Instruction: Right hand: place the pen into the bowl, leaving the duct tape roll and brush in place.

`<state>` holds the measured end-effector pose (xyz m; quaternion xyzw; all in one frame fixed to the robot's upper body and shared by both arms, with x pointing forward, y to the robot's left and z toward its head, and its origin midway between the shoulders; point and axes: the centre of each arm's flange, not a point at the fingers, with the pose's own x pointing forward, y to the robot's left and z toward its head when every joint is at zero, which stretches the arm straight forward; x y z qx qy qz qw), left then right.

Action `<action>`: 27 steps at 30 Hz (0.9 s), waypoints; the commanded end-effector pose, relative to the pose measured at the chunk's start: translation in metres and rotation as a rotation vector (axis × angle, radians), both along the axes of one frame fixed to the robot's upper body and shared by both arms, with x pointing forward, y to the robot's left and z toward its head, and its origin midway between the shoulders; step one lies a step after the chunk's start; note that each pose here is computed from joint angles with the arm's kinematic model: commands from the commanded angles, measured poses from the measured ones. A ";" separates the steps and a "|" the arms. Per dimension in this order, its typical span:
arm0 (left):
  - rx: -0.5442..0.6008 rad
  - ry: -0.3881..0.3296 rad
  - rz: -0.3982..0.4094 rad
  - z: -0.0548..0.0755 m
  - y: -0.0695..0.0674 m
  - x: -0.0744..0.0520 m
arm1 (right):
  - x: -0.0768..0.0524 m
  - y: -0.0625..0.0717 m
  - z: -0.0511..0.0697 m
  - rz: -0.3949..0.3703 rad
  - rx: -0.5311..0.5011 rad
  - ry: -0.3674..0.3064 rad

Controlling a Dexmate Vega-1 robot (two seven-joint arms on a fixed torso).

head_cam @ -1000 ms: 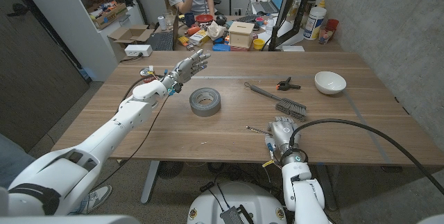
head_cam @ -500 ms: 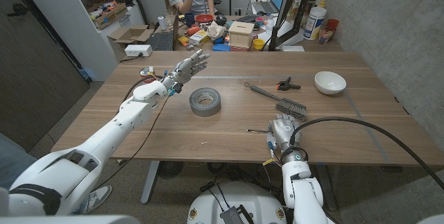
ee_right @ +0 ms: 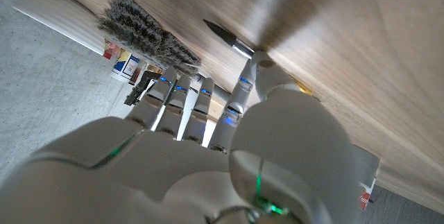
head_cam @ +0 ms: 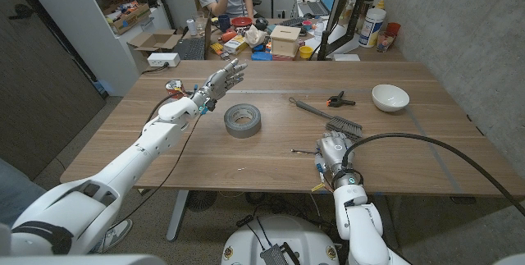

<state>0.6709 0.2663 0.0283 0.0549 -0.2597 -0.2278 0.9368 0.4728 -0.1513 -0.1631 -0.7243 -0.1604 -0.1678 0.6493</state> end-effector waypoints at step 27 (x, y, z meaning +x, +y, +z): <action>-0.023 -0.017 -0.004 -0.001 -0.007 -0.005 | -0.023 -0.019 0.036 -0.011 -0.057 -0.076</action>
